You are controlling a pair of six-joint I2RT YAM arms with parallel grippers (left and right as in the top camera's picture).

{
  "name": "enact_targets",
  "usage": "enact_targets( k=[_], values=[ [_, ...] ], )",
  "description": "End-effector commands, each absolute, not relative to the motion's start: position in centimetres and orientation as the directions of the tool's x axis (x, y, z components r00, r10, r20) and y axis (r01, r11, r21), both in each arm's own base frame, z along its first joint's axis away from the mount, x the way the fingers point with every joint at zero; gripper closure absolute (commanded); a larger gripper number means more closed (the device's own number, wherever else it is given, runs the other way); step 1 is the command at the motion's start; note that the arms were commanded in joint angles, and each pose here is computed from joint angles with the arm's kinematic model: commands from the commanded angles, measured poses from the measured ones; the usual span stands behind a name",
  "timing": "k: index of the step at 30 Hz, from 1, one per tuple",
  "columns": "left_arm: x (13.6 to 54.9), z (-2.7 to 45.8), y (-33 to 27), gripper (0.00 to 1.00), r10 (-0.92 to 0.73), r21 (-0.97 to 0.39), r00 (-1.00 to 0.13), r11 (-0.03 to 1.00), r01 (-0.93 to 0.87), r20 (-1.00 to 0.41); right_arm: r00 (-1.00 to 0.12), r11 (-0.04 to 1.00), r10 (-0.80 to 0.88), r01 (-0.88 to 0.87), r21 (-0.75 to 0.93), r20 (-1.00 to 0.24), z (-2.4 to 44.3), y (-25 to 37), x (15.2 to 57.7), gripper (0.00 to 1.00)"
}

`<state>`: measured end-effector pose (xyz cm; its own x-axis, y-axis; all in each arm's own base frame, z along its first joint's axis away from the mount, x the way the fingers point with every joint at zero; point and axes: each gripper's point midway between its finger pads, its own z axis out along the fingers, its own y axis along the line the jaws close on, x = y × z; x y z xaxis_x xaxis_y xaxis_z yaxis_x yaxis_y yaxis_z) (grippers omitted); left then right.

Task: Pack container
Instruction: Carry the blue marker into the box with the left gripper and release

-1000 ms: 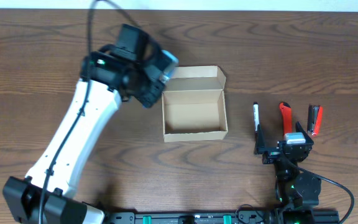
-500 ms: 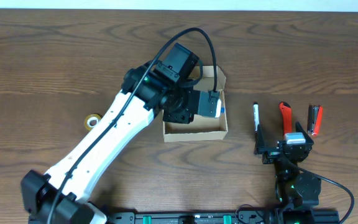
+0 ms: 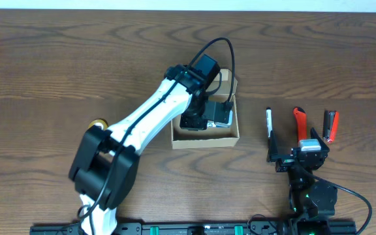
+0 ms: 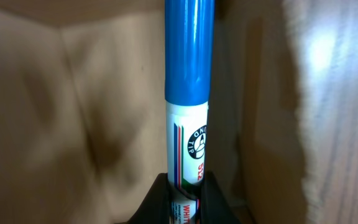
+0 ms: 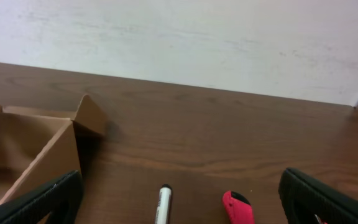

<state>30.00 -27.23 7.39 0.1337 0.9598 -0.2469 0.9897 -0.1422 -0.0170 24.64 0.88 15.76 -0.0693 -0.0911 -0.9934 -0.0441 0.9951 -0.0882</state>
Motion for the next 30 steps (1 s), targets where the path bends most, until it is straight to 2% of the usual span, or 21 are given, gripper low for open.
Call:
enact_targets(
  k=[1,6,10,13,19,24,28,30],
  values=[
    [30.9,5.2,-26.3,0.94,0.978,-0.052,0.045,-0.057,0.997,-0.202,-0.068,0.993,-0.105,-0.051,-0.102,-0.992,15.7,1.1,24.6,0.01],
    [31.1,3.5,-26.0,0.92,0.984,-0.087,-0.011,-0.004,0.996,-0.178,-0.068,0.993,-0.105,-0.051,-0.102,-0.992,15.7,1.1,24.6,0.01],
    [31.2,3.7,-26.0,0.70,0.984,-0.087,-0.030,0.015,0.996,-0.178,-0.068,0.993,-0.105,-0.051,-0.102,-0.992,15.7,1.1,24.6,0.01],
    [31.1,4.0,-26.0,0.42,0.982,-0.090,-0.055,0.040,0.995,-0.178,-0.068,0.993,-0.105,-0.051,-0.102,-0.992,15.7,1.1,24.6,0.01],
    [30.9,5.2,-25.7,0.35,0.984,-0.081,-0.066,0.053,0.995,-0.166,-0.069,0.993,-0.105,-0.051,-0.102,-0.992,15.7,1.1,24.6,0.01],
    [31.5,10.0,-25.0,0.37,0.980,-0.004,-0.109,0.109,0.994,-0.166,-0.069,0.994,-0.105,-0.048,-0.102,-0.992,15.7,1.0,24.6,0.01],
    [32.6,16.6,-23.7,0.37,0.956,0.123,-0.211,0.239,0.963,-0.203,-0.069,0.994,-0.106,-0.048,-0.102,-0.992,15.7,1.0,24.6,0.01],
    [32.8,19.8,-23.1,0.31,0.929,0.163,-0.273,0.318,0.934,-0.250,-0.069,0.994,-0.106,-0.048,-0.102,-0.992,15.7,1.0,24.6,0.01]
  ],
)
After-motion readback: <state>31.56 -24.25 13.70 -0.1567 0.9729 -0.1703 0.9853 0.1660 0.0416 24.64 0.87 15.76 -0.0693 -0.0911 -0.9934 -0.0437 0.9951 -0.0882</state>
